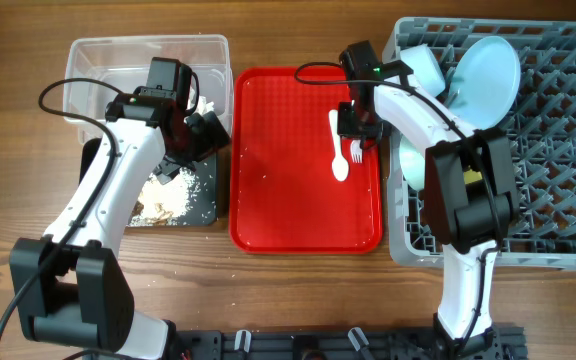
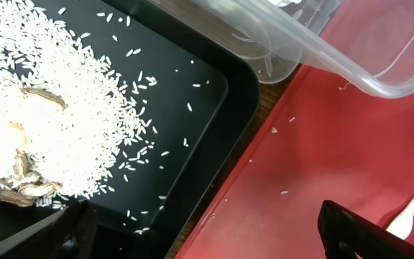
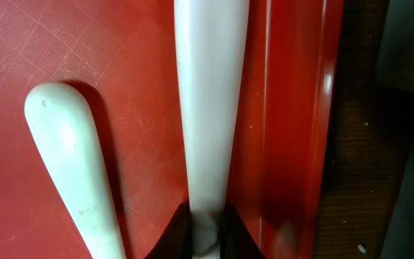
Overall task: Sort waste into correct bins and load items into the dishwasher rack
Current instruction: 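Move the right gripper to the white fork and grasp it, then carry the fork into the rack and release it, then move the right gripper to the white spoon and grasp it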
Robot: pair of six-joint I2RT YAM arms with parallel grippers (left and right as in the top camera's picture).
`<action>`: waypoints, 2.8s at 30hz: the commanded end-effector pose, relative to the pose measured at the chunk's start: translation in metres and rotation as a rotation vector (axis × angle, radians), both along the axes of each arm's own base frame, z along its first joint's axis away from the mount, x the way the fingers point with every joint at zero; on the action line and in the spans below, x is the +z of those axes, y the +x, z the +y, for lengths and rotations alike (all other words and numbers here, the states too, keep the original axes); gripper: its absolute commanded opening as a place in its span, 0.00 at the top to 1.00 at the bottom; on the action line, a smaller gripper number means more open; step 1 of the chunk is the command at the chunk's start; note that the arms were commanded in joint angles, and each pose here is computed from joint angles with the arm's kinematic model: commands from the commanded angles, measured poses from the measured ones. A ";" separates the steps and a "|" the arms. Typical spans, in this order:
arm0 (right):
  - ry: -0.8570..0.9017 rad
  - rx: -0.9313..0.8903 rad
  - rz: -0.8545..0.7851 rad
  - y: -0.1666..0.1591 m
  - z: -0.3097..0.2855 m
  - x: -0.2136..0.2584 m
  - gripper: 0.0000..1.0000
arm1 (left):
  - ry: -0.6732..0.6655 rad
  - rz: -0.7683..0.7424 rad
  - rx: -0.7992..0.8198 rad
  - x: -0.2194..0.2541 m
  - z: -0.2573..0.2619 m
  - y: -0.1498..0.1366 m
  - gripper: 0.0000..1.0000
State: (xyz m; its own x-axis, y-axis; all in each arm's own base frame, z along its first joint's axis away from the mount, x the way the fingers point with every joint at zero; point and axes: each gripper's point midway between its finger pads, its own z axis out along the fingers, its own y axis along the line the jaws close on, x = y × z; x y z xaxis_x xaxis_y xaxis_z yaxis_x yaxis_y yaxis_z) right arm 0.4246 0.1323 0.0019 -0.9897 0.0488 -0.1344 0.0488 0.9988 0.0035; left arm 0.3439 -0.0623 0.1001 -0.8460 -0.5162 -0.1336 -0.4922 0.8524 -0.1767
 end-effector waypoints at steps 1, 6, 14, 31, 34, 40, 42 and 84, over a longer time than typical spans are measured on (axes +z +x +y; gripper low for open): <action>0.032 0.010 0.054 -0.008 0.009 -0.014 0.96 | -0.008 0.017 0.014 -0.005 0.000 -0.001 0.00; 0.049 0.012 0.000 -0.004 0.010 0.026 0.96 | -0.008 0.017 0.014 -0.005 0.000 -0.001 0.00; 0.139 -0.001 -0.211 -0.011 0.002 0.151 0.96 | -0.008 0.017 0.014 -0.005 0.000 -0.001 0.00; -0.089 -0.947 -0.340 -0.095 -0.252 0.216 0.96 | -0.008 0.017 0.014 -0.005 0.000 -0.001 0.00; -0.001 -1.023 -0.305 -0.092 -0.263 0.186 0.96 | -0.008 0.017 0.014 -0.005 0.000 -0.001 0.00; 0.111 -1.034 -0.299 -0.071 -0.263 0.149 0.86 | -0.008 0.017 0.014 -0.005 0.000 -0.001 0.00; 0.126 -1.031 -0.288 -0.069 -0.262 0.145 0.75 | -0.008 0.017 0.014 -0.005 0.000 -0.001 0.00; 0.134 -0.054 -0.019 -0.056 0.026 0.032 0.36 | -0.008 0.017 0.014 -0.005 0.000 -0.001 0.00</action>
